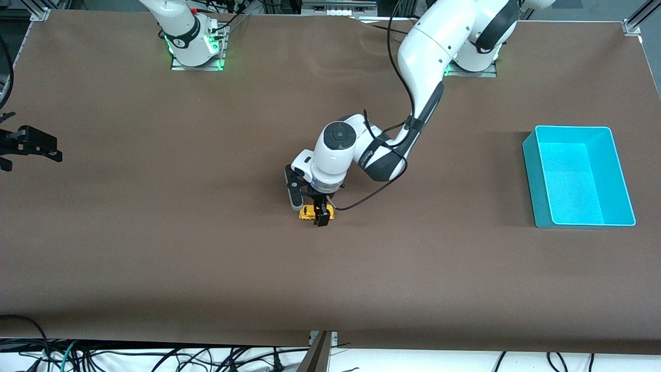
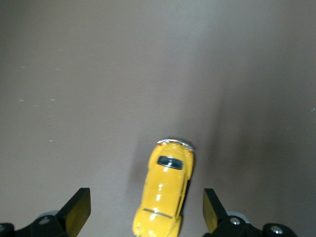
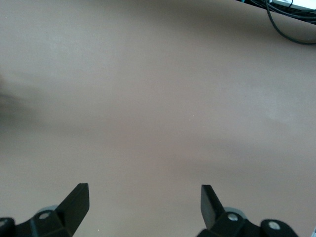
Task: Wind and store yellow beetle car
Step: 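Lower and close the left gripper on the yellow car, then lift the car with the left gripper and carry it over the bin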
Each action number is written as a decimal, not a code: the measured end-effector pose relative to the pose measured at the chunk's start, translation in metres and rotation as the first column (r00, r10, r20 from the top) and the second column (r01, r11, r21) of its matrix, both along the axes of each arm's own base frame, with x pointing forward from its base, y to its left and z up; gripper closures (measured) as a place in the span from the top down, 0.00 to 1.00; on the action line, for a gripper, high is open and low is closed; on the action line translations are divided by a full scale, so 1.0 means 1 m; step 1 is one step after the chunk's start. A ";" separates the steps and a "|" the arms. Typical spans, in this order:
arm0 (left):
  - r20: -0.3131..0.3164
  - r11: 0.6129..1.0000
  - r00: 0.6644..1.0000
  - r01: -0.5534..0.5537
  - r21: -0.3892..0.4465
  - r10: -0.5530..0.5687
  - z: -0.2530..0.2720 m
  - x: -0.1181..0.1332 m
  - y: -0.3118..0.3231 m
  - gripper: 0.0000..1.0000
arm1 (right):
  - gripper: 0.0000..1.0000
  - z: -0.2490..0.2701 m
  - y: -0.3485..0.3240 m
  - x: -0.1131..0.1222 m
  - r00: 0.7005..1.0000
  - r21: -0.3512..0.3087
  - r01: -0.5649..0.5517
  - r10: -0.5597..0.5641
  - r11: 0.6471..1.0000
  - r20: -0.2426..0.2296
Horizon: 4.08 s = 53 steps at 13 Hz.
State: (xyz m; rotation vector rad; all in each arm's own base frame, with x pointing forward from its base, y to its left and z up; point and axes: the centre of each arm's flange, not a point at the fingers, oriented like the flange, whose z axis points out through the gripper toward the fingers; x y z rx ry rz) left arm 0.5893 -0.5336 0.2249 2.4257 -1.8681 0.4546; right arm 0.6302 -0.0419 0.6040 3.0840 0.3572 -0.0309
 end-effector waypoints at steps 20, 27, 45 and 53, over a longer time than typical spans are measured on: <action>0.032 0.998 0.998 0.049 0.035 -0.050 -0.044 -0.003 -0.001 0.47 | 1.00 -0.003 0.001 -0.019 0.995 -0.008 0.084 -0.085 0.996 -0.058; -0.129 0.993 0.989 -0.062 0.099 0.075 0.038 0.018 0.063 0.47 | 1.00 -0.004 0.001 -0.019 0.995 -0.008 0.083 -0.084 0.996 -0.060; -0.358 0.962 0.917 0.238 0.135 -0.177 0.134 -0.067 0.574 0.47 | 1.00 -0.004 0.010 -0.018 0.996 -0.007 0.068 -0.068 0.998 -0.059; -0.443 0.969 0.884 0.220 0.113 -0.149 0.070 -0.119 0.715 0.47 | 1.00 -0.003 0.017 -0.018 0.997 -0.007 0.057 -0.058 0.998 -0.059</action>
